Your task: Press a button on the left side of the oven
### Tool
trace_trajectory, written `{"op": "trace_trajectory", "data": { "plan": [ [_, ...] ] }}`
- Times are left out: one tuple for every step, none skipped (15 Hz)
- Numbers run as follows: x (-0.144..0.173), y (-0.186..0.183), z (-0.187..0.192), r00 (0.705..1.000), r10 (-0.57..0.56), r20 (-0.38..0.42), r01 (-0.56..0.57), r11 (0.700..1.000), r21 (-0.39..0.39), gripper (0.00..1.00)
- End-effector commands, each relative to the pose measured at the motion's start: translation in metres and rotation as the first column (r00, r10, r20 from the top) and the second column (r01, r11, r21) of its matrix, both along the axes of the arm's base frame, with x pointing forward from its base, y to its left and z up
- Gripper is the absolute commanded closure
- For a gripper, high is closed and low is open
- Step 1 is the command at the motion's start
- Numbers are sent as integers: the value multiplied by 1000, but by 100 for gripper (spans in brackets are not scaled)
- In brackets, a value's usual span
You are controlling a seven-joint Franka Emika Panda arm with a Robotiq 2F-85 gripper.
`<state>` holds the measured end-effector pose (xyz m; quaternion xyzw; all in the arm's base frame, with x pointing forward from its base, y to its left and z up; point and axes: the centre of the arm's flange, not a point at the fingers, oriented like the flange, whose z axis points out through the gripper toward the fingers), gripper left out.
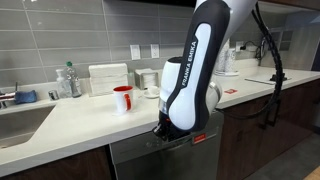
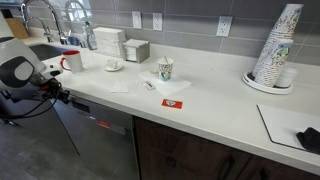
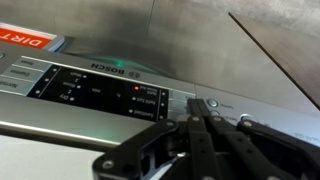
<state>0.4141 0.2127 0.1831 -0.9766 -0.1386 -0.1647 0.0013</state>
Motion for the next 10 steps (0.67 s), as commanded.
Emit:
{"op": "trace_trajectory", "data": {
  "plan": [
    [-4, 7, -3, 999, -9, 51, 11, 1000, -23, 100],
    [-6, 8, -3, 998, -10, 62, 13, 999, -37, 100],
    [-7, 9, -4, 998, -10, 67, 13, 999, -43, 100],
    [-9, 9, -3, 997, -12, 78, 17, 998, -59, 100],
    [-10, 9, -3, 996, -13, 93, 20, 997, -72, 100],
    [-12, 11, -3, 995, -10, 103, 18, 997, -79, 100],
    [-13, 11, -4, 994, -9, 112, 20, 995, -95, 100],
    [-14, 13, -5, 992, -9, 127, 22, 994, -104, 100],
    [-14, 14, -5, 991, -6, 131, 20, 994, -110, 100],
    [-15, 15, -5, 992, -2, 129, 17, 993, -118, 100]
  ]
}}
